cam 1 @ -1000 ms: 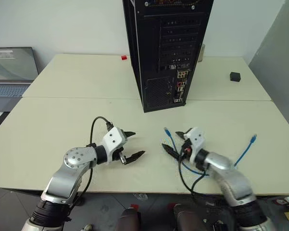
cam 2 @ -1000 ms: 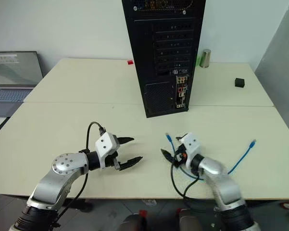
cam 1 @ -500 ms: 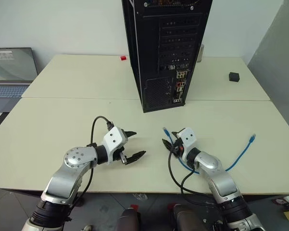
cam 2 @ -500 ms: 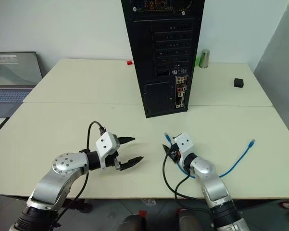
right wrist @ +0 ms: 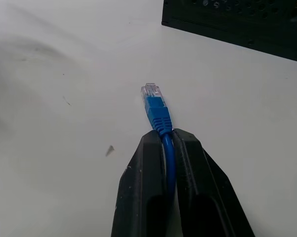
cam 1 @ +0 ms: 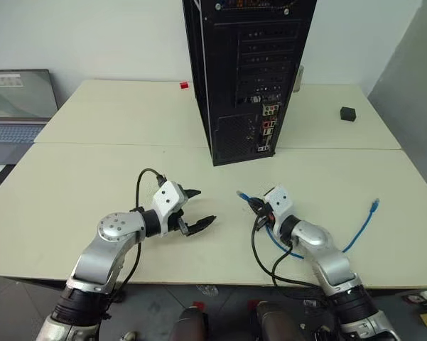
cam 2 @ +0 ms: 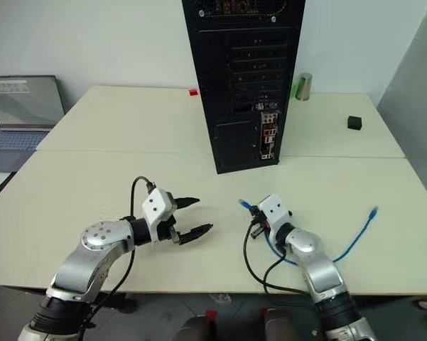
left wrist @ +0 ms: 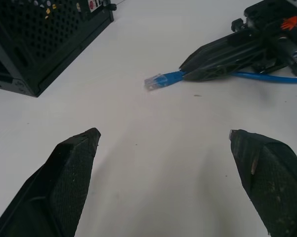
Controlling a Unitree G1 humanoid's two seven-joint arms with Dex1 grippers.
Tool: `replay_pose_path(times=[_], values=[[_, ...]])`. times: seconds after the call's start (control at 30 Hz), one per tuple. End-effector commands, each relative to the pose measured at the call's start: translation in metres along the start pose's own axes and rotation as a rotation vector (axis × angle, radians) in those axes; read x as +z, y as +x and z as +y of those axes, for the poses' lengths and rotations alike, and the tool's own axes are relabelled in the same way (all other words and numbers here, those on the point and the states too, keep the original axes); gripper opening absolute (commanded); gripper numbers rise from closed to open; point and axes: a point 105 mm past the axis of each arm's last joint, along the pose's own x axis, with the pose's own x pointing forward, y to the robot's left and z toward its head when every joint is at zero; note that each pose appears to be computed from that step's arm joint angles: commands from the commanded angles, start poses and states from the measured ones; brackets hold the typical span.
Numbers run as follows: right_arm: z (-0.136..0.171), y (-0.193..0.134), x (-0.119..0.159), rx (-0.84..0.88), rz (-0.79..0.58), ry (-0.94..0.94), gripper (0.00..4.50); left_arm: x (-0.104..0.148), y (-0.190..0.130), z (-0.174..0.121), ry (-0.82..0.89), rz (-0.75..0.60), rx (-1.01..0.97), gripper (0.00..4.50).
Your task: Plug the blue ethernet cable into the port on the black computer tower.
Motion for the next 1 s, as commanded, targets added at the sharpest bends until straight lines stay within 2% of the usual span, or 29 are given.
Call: replay_pose_path(times=[0.03, 0.13, 0.23, 0.43, 0.67, 0.77, 0.9, 1.0], values=[[0.018, -0.009, 0.036, 0.237, -0.088, -0.105, 0.0, 0.009, 0.005, -0.007, 0.109, -0.006, -0.089, 4.5], [0.034, -0.021, 0.05, 0.429, -0.09, -0.192, 0.0, 0.006, 0.011, -0.019, 0.16, 0.014, -0.191, 4.5], [0.041, -0.026, 0.057, 0.513, -0.088, -0.238, 0.0, 0.004, 0.016, -0.022, 0.185, 0.019, -0.227, 4.5], [0.042, -0.026, 0.061, 0.562, -0.068, -0.293, 0.0, 0.008, 0.022, -0.024, 0.209, 0.007, -0.27, 4.5], [0.034, -0.026, 0.059, 0.527, -0.069, -0.295, 0.0, -0.001, 0.009, -0.009, 0.285, 0.069, -0.268, 4.5], [0.036, -0.029, 0.054, 0.533, -0.067, -0.262, 0.55, -0.005, 0.004, -0.011, 0.286, 0.079, -0.279, 4.5], [0.047, -0.035, 0.047, 0.579, -0.062, -0.217, 1.52, -0.007, -0.006, -0.023, 0.253, 0.087, -0.314, 4.5], [0.053, -0.041, 0.042, 0.621, -0.047, -0.195, 2.02, -0.008, -0.017, -0.029, 0.239, 0.105, -0.331, 4.5]])
